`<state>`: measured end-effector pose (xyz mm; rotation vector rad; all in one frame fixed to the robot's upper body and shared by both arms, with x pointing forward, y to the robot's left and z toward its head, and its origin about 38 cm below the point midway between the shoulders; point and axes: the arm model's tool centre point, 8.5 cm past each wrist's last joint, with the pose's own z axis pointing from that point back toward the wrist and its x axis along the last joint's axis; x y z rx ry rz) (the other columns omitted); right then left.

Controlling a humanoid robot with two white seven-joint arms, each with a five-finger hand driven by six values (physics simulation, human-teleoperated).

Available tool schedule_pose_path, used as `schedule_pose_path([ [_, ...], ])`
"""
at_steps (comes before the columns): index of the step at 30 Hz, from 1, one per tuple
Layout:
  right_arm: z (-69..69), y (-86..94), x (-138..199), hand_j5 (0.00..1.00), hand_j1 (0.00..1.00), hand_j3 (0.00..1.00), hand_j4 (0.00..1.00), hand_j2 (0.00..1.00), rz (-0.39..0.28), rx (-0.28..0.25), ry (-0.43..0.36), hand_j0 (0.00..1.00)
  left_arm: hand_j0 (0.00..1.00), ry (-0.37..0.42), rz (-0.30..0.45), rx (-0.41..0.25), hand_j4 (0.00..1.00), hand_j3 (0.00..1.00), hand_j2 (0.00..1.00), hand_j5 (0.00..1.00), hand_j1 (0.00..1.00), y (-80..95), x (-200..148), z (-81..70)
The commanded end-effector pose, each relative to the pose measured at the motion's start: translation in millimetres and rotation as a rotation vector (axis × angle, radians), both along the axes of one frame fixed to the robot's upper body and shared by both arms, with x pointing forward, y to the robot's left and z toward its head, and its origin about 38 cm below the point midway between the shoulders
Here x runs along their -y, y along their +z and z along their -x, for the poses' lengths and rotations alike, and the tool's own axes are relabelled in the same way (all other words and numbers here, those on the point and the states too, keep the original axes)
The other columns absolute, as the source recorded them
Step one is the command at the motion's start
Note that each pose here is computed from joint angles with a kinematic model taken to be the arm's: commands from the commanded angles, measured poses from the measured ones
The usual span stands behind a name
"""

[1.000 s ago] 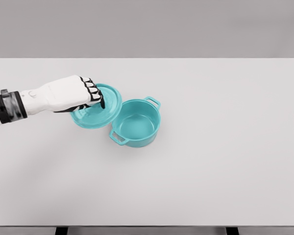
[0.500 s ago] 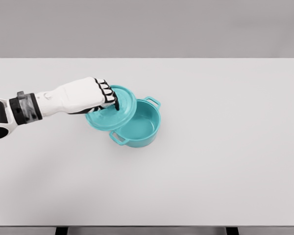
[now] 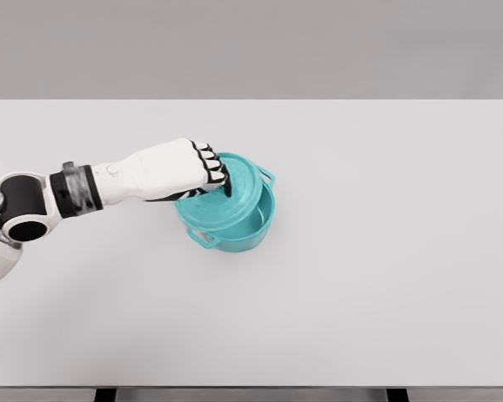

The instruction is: Cover the pot with left arm

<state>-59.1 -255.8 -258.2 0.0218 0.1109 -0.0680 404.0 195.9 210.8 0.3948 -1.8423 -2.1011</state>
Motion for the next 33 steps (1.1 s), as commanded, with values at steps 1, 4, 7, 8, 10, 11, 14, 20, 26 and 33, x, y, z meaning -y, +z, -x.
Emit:
schedule_pose_path([
  [1,0.1,0.0,-0.1,1.0,1.0,1.0,1.0,1.0,0.0,0.0,-0.001,1.0,0.54,-0.001,0.007,0.001,0.54,0.54,0.54,0.54,0.54,-1.2,4.6,-1.4],
  [4,0.1,0.0,-0.1,1.0,1.0,1.0,1.0,1.0,0.0,0.0,0.0,1.0,0.54,0.002,0.008,-0.004,0.54,0.54,0.54,0.54,0.54,-6.2,9.5,-3.6],
  [7,0.1,0.0,-0.1,1.0,1.0,1.0,1.0,1.0,0.0,0.0,0.0,1.0,0.54,0.006,-0.001,0.001,0.54,0.54,0.54,0.54,0.54,-11.8,16.7,-6.9],
  [8,0.1,0.0,-0.1,1.0,1.0,1.0,1.0,1.0,0.0,0.0,0.0,1.0,0.54,0.008,0.0,-0.005,0.54,0.54,0.54,0.54,0.54,-13.8,17.2,-7.8],
  [10,0.1,0.0,-0.1,1.0,1.0,1.0,1.0,1.0,0.0,0.0,0.0,1.0,0.54,0.005,0.005,-0.007,0.54,0.54,0.54,0.54,0.54,-14.7,19.8,-7.5],
  [11,0.1,0.0,-0.1,1.0,1.0,1.0,1.0,1.0,0.0,0.0,-0.001,1.0,0.54,0.004,0.006,-0.006,0.54,0.54,0.54,0.54,0.54,-14.1,20.4,-7.8],
  [14,0.1,0.0,-0.1,1.0,1.0,1.0,1.0,1.0,0.0,0.0,0.0,1.0,0.55,0.0,-0.006,-0.015,0.55,0.55,0.55,0.55,0.55,-19.7,22.7,-7.1],
  [20,0.1,0.0,-0.1,1.0,1.0,1.0,1.0,1.0,0.0,0.0,0.0,1.0,0.55,0.001,-0.003,-0.024,0.55,0.55,0.55,0.55,0.55,-23.2,25.1,-8.2],
  [26,0.1,0.0,-0.1,1.0,1.0,1.0,1.0,1.0,0.0,0.0,0.0,1.0,0.55,0.012,-0.007,-0.036,0.55,0.55,0.55,0.55,0.55,-27.2,22.2,-10.2],
  [33,0.1,0.0,-0.1,1.0,1.0,1.0,1.0,1.0,0.0,0.0,0.0,1.0,0.57,0.015,-0.008,-0.038,0.57,0.57,0.57,0.57,0.57,-27.9,21.6,-10.7],
])
